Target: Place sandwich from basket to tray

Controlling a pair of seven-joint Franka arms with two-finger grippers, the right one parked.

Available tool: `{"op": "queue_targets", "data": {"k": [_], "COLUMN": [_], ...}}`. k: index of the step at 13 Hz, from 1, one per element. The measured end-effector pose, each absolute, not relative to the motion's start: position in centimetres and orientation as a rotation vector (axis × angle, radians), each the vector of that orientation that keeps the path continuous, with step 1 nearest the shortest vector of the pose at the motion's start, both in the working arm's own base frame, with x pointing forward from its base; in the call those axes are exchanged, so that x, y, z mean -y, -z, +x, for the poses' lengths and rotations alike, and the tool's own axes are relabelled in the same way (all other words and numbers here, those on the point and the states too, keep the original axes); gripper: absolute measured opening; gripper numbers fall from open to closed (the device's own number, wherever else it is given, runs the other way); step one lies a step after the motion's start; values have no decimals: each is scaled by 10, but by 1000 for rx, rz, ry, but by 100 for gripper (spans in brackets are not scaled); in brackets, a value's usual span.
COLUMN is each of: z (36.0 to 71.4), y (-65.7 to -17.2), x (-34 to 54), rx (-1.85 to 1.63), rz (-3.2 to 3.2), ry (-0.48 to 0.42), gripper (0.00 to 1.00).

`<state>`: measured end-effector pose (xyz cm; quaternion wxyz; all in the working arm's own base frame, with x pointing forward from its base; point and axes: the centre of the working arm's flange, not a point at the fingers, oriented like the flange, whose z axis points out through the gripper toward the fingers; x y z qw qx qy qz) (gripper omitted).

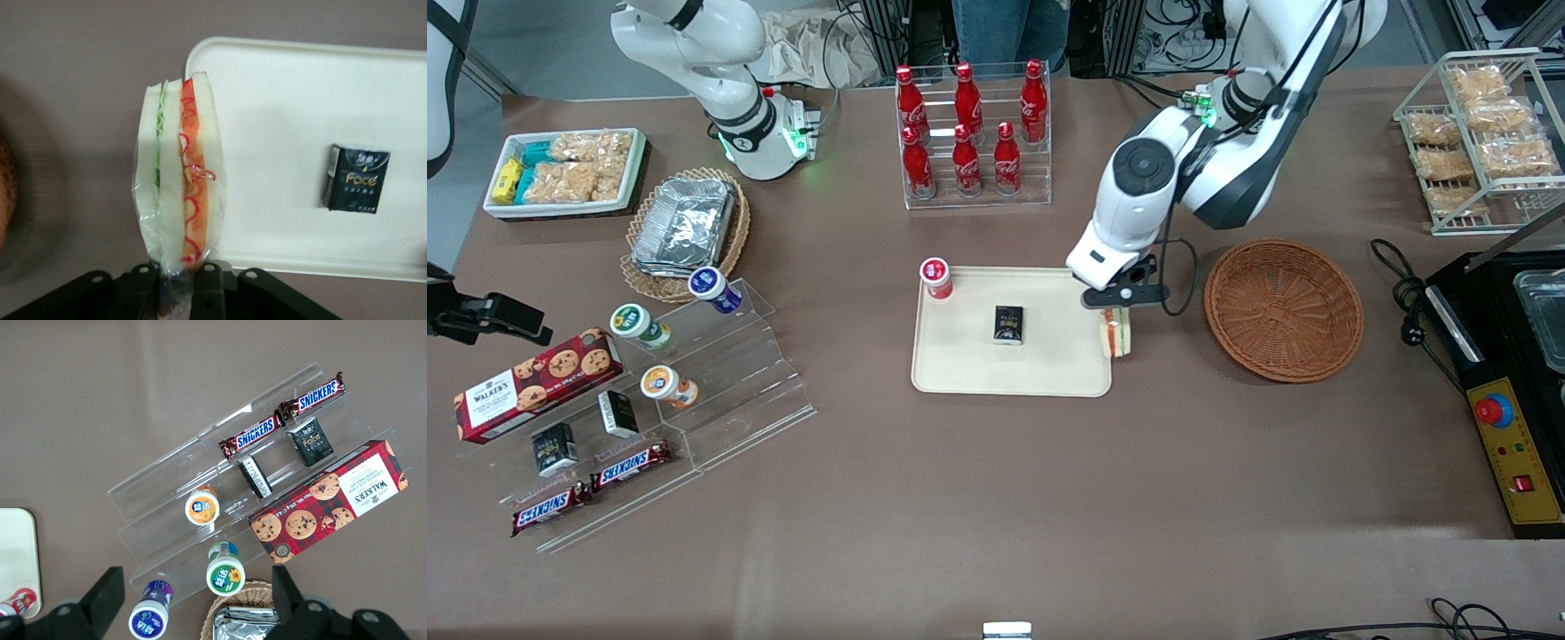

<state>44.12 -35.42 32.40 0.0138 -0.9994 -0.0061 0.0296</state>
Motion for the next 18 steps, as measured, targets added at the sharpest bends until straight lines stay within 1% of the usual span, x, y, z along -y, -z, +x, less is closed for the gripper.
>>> {"op": "queue_targets", "data": {"k": [1, 2, 6, 8, 10, 11, 13, 15, 16, 18], "z": [437, 436, 426, 426, 425, 425, 426, 434, 441, 454], "y": [-312, -299, -236, -234, -234, -234, -234, -246, -259, -305], "x": [359, 363, 366, 368, 368, 368, 368, 368, 370, 373], "rx": [-24, -66, -233, -256, -269, -276, -294, -312, -310, -285], "rz": [-3104, -3099, -3093, -3104, -3102, -3101, -3097, -3080, -3058, -3009], "ry": [-115, -114, -35, -8, -7, -5, 0, 0, -13, -46], "gripper": [19, 19, 19, 19, 17, 22, 44, 66, 75, 97]}}
